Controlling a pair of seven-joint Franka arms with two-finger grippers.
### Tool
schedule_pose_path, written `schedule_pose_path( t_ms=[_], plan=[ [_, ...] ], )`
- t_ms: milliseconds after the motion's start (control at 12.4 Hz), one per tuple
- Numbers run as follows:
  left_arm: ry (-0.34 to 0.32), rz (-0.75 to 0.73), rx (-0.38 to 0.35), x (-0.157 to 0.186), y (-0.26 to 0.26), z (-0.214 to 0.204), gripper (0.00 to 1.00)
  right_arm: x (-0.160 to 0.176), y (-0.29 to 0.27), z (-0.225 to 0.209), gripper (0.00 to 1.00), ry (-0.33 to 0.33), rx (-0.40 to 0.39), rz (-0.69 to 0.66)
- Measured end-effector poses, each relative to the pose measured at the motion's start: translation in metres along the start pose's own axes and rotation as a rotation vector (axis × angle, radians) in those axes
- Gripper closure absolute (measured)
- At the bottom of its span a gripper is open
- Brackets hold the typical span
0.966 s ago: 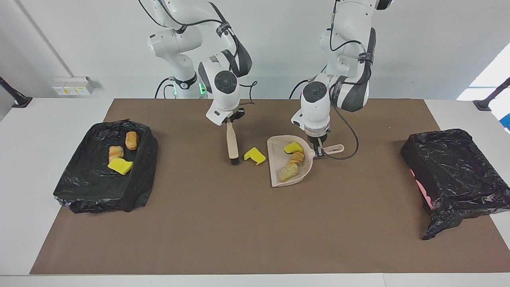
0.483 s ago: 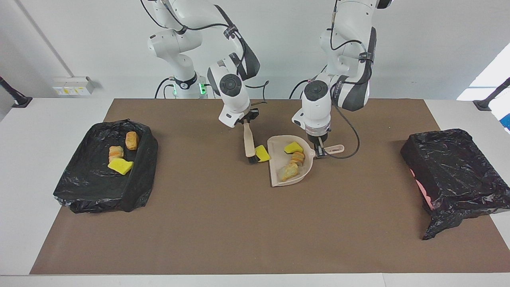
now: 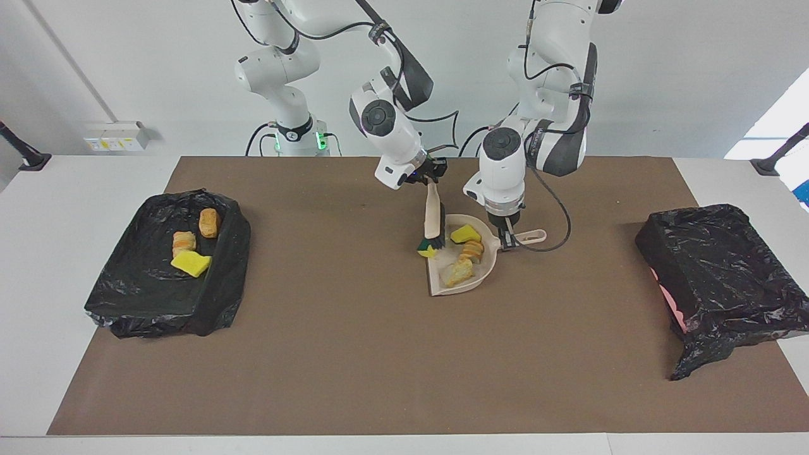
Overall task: Sweep and dump trash in bin
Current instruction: 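Brush the scraps deeper into the dustpan with the right gripper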
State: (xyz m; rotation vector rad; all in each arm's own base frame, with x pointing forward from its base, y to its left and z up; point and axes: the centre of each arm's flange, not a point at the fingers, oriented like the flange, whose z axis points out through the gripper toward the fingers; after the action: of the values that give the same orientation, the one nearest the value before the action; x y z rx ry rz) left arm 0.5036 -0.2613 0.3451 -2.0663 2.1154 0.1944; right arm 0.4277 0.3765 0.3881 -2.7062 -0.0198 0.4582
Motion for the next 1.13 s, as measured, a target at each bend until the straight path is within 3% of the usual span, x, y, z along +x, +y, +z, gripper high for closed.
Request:
schedule_pose_path(
  t_ms=[242,483,966,1127],
  plan=[
    [0.0,0.0,0.0,0.0,0.0,0.0,0.69,0.004,-0.011,-0.029,0.75,-0.002,0.023,0.039],
    [0.0,0.0,0.0,0.0,0.0,0.0,0.69,0.004,-0.01,-0.028,0.75,-0.007,0.021,0.041],
    [0.0,-0.001,0.0,-0.001,0.0,0.0,0.69,-0.018,-0.038,0.048,0.75,0.002,-0.016,0.02],
    [0.0,-0.003,-0.001,-0.002,-0.001,0.001,0.69,-0.022,-0.038,0.054,0.75,-0.034,0.031,0.069]
  ],
)
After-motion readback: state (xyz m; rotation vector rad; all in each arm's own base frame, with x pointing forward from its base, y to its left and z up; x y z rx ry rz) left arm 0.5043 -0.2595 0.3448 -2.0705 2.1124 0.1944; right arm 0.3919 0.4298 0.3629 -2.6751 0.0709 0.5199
